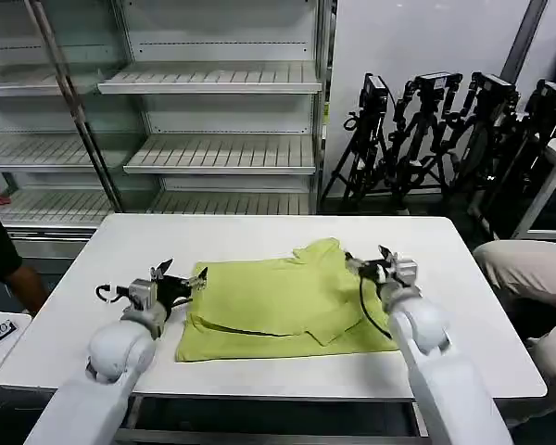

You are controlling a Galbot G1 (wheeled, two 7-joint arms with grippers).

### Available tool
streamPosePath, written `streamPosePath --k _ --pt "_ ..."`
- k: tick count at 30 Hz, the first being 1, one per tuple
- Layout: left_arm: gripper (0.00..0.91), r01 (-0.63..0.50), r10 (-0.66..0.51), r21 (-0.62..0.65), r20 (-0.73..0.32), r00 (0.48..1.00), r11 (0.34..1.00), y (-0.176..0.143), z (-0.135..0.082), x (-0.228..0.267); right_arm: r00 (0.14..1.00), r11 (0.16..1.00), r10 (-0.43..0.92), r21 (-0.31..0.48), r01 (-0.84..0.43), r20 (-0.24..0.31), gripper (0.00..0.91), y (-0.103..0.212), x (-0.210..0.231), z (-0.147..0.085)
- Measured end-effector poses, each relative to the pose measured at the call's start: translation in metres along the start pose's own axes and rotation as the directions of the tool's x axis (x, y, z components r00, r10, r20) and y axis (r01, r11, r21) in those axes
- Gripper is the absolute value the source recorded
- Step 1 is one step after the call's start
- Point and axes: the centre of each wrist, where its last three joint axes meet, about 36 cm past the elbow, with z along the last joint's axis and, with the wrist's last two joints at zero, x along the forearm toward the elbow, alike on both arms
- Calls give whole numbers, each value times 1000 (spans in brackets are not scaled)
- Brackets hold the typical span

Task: Fold and organize the clothes.

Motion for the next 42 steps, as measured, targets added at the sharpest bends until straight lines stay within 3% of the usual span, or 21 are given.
streamPosePath --k 13,14,15,16,17,18,29,42 --pt "907 -36 43 68 -100 994 997 19 6 -55 994 1000 4 -27 -7 -108 907 38 -75 -2" --pt "907 -38 45 70 -106 993 997 19 7 -57 993 1000 3 -28 -7 -116 887 39 -77 -1" --pt "907 -40 48 71 -112 993 997 20 9 -59 992 1000 2 -29 -6 -125 695 40 -80 0" --pt "181 -40 48 74 -118 992 996 22 10 -61 991 999 1 -32 -6 -132 242 41 -81 0" --pt "20 -38 47 76 -123 991 996 23 11 -63 990 999 1 -35 -6 -138 111 42 -83 0" --pt "20 -37 46 77 -125 991 996 24 11 -65 989 999 2 -38 -8 -146 0 43 -84 0" --pt "20 -51 62 82 -139 988 995 23 10 -77 980 998 -4 -67 -10 -199 0 45 -90 -1" --pt "20 -64 75 92 -128 989 994 30 8 -75 984 999 -25 -51 16 -174 0 44 -87 -5"
